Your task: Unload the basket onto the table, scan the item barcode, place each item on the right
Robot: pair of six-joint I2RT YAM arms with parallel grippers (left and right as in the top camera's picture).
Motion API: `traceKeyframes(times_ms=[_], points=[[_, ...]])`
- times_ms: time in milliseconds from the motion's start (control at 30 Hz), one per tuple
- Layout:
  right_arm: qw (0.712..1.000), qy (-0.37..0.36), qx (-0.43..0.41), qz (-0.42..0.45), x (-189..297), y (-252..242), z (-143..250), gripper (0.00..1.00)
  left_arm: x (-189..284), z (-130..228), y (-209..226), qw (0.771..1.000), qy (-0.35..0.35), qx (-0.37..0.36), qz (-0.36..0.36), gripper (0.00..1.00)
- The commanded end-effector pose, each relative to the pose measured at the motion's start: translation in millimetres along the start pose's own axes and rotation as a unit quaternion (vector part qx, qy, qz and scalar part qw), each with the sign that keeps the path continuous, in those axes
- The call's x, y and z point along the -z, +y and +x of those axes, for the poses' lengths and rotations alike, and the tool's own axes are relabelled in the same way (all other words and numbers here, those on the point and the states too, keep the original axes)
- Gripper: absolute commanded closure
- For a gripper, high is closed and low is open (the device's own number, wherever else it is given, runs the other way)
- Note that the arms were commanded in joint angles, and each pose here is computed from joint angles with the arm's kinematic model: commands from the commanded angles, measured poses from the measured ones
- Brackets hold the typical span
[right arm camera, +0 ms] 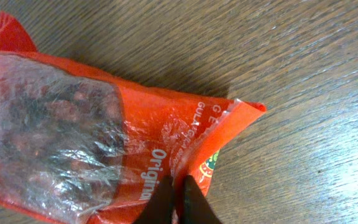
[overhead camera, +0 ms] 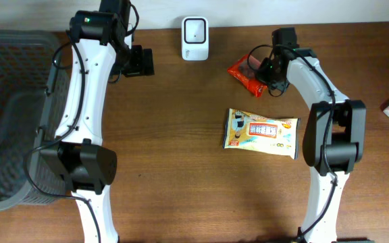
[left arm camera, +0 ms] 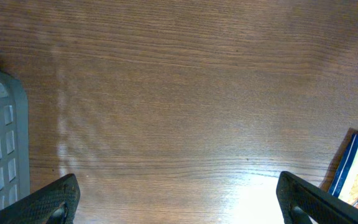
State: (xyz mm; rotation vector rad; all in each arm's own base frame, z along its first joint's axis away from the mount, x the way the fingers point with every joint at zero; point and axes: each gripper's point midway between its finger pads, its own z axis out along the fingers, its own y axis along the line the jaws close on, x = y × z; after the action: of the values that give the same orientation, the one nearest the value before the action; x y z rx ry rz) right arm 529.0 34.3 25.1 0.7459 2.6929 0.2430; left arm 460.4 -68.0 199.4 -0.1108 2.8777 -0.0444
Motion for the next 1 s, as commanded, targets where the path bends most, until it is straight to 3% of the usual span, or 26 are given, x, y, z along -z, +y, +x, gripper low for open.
traceKeyframes(times_ms=[0, 33, 133, 200, 267, 300, 333, 367, 400, 467, 567, 633, 667, 700, 833, 900, 967], points=[[1.000, -0.002, 0.013, 0.007, -0.9, -9.6, -5.3, 0.96, 2.9, -1.2, 3.8, 1.000, -0.004, 0.004, -0.003, 0.01], [1.000, -0.015, 0.007, 0.003, 13.7, -12.4, -15.5, 0.96, 2.9, -1.2, 3.8, 1.000, -0.004, 0.004, -0.003, 0.01], [0.993, -0.114, 0.024, -0.016, 125.3, -14.0, -58.8, 0.96, 2.9, -1.2, 3.8, 1.000, -0.004, 0.004, -0.003, 0.01], [0.978, -0.199, 0.049, 0.035, 218.1, -19.5, -59.5, 0.96, 2.9, -1.2, 3.8, 1.000, -0.004, 0.004, -0.003, 0.01], [0.977, -0.197, 0.071, 0.026, 235.9, -11.7, -46.7, 0.91, 2.9, -1.2, 3.8, 1.000, -0.004, 0.004, -0.003, 0.01], [0.984, -0.162, 0.077, 0.009, 219.1, -6.6, -35.7, 0.46, 2.9, -1.2, 3.8, 1.000, -0.004, 0.004, -0.003, 0.01], [0.987, -0.139, 0.078, -0.004, 205.3, -2.7, -29.7, 0.11, 2.9, -1.3, 3.9, 1.000, -0.004, 0.005, -0.003, 0.01], [0.990, -0.088, 0.092, -0.053, 168.9, 15.7, -17.1, 0.01, 2.9, -1.2, 3.8, 1.000, -0.004, 0.004, -0.003, 0.01], [0.983, -0.058, 0.143, -0.099, 141.8, 36.7, -8.4, 0.05, 2.9, -1.2, 3.8, 1.000, -0.004, 0.004, -0.003, 0.01], [0.983, -0.043, 0.140, -0.110, 85.1, 50.8, -7.8, 0.11, 2.9, -1.2, 3.8, 1.000, -0.004, 0.004, -0.003, 0.01], [0.975, -0.083, 0.152, -0.138, 23.6, 70.9, -26.0, 0.11, 2.9, -1.2, 3.8, 1.000, -0.004, 0.004, -0.003, 0.01], [0.983, -0.093, 0.144, -0.073, -5.5, 45.5, -30.8, 0.13, 2.9, -1.2, 3.8, 1.000, -0.004, 0.004, -0.003, 0.01], [0.983, -0.075, 0.158, -0.052, -13.6, 34.9, -21.9, 0.21, 2.9, -1.2, 3.8, 1.000, -0.004, 0.004, -0.003, 0.01], [0.984, -0.059, 0.166, -0.039, -15.5, 27.8, -14.3, 0.32, 2.9, -1.2, 3.8, 1.000, -0.004, 0.004, -0.003, 0.01], [0.985, 0.032, 0.161, 0.048, -7.0, -16.0, 25.5, 0.32, 2.9, -1.2, 3.8, 1.000, -0.004, 0.004, -0.003, 0.01], [0.980, 0.087, 0.163, 0.074, 16.2, -31.5, 49.2, 0.32, 2.9, -1.2, 3.8, 1.000, -0.004, 0.004, -0.003, 0.01], [0.973, 0.090, 0.199, 0.071, 55.0, -30.4, 50.7, 0.31, 2.9, -1.3, 3.8, 1.000, -0.004, 0.004, -0.003, 0.01]])
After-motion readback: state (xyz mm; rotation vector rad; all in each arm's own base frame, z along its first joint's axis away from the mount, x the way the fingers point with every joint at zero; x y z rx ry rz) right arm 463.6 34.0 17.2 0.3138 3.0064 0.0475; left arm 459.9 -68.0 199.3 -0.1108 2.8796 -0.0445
